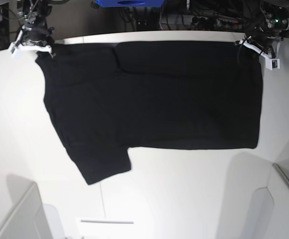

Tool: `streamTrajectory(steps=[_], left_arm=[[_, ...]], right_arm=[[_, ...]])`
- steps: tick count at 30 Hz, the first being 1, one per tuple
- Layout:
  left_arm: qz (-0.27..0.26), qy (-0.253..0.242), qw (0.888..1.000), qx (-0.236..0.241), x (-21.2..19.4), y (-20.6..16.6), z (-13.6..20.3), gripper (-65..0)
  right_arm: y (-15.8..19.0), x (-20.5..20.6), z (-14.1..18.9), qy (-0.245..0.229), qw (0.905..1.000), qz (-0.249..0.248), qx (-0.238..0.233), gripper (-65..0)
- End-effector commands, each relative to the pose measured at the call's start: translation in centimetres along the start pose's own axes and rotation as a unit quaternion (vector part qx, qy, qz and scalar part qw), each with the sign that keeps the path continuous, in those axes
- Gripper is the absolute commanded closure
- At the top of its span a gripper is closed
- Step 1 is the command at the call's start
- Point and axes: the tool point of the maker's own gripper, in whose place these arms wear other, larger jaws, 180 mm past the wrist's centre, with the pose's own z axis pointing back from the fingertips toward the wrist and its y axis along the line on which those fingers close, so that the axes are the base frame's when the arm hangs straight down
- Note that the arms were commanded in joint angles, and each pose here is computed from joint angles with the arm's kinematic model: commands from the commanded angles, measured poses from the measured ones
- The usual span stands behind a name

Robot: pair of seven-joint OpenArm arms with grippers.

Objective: Fold the T-shirt properly
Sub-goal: 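Pull both held corners back toward the collar, flattening the shirt, then release the shirt and move the right gripper to the hem corner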

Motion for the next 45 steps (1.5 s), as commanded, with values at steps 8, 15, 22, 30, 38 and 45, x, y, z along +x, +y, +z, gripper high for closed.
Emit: streamTrajectory(steps=[8,15,22,30,38,45], left_arm=[[-0.008,0.011,1.000,0.012,-0.7,0.7,0.6,0.0],[-0.007,0.011,1.000,0.014,-0.8,0.9,0.7,0.0],[0.023,-0.018,0.998,0.057,0.3,3.8,2.3,-41.6],[-0.004,-0.083,0.995,0.064,5.2,3.3,3.8,-61.5],[-0.030,-0.140,0.988,0.064,10.4,3.0,4.4,-61.4],[-0.043,-0.179,0.981,0.064,14.2,2.8,4.6,-28.1]], right_arm=[[0.0,1.1,0.4,-0.016,0.9998,0.010,0.003,0.0],[0.0,1.1,0.4,-0.016,0.9998,0.010,0.003,0.0],[0.4,1.6,1.0,-0.027,0.9996,0.010,0.007,-38.7],[0.8,6.2,2.4,-0.086,0.9962,0.010,0.013,-38.9],[9.3,9.2,0.4,-0.077,0.9880,0.067,0.116,-39.0],[18.3,11.5,-1.1,-0.036,0.9752,0.080,0.203,-39.0]])
